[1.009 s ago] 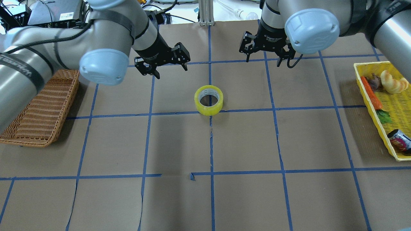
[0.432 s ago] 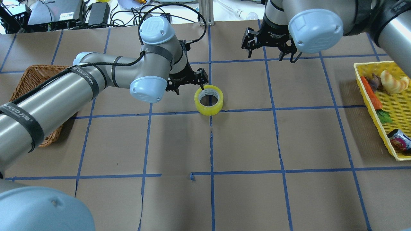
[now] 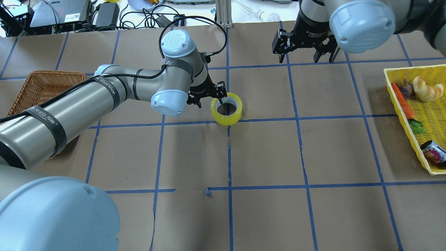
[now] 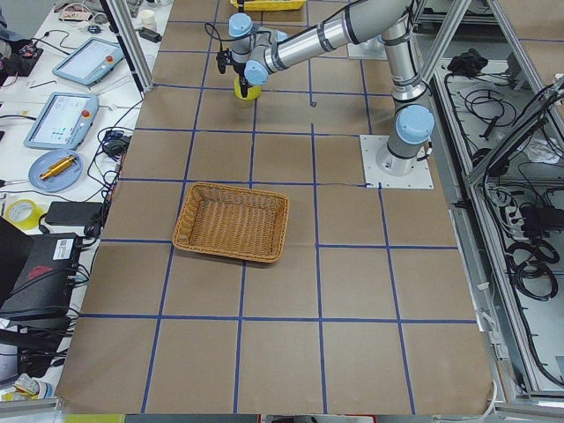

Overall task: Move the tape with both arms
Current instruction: 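Grasp the tape roll rim with the left gripper and lift, then carry the tape roll with the left gripper over the wicker basket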

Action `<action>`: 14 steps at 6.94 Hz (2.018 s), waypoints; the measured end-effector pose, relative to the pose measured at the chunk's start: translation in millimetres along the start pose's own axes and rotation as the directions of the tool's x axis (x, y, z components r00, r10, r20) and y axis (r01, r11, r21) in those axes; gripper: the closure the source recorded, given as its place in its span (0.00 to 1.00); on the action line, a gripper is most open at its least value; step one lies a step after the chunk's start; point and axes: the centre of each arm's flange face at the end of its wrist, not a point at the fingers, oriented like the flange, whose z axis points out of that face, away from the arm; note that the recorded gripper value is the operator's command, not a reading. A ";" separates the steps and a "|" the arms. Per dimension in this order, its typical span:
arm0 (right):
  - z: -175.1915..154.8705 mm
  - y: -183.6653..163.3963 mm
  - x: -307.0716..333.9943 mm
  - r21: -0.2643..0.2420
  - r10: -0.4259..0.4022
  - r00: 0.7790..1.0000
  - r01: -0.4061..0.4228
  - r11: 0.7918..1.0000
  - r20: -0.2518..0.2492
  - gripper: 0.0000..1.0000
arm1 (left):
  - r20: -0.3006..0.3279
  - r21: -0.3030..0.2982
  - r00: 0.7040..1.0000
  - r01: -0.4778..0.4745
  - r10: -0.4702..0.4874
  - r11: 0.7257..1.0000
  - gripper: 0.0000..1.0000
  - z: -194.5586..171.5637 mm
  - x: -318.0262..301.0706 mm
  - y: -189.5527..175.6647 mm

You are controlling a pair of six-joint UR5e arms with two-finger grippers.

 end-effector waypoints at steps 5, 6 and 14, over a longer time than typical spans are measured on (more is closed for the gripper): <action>-27.3 13.6 62.2 -0.036 -0.013 1.000 0.013 0.999 -0.007 0.00 | -0.053 0.038 0.998 0.045 -0.043 0.998 1.00 -40.3 -3.4 -17.9; -32.3 18.7 61.5 -0.038 -0.021 1.000 0.021 0.999 0.003 0.00 | -0.046 0.037 0.999 0.024 -0.022 0.999 1.00 -80.3 -28.1 -36.1; -33.3 43.8 55.9 -0.038 -0.018 1.000 0.019 0.999 0.024 0.00 | 0.125 -0.078 0.929 -0.340 0.348 0.937 1.00 -203.1 -463.1 -89.5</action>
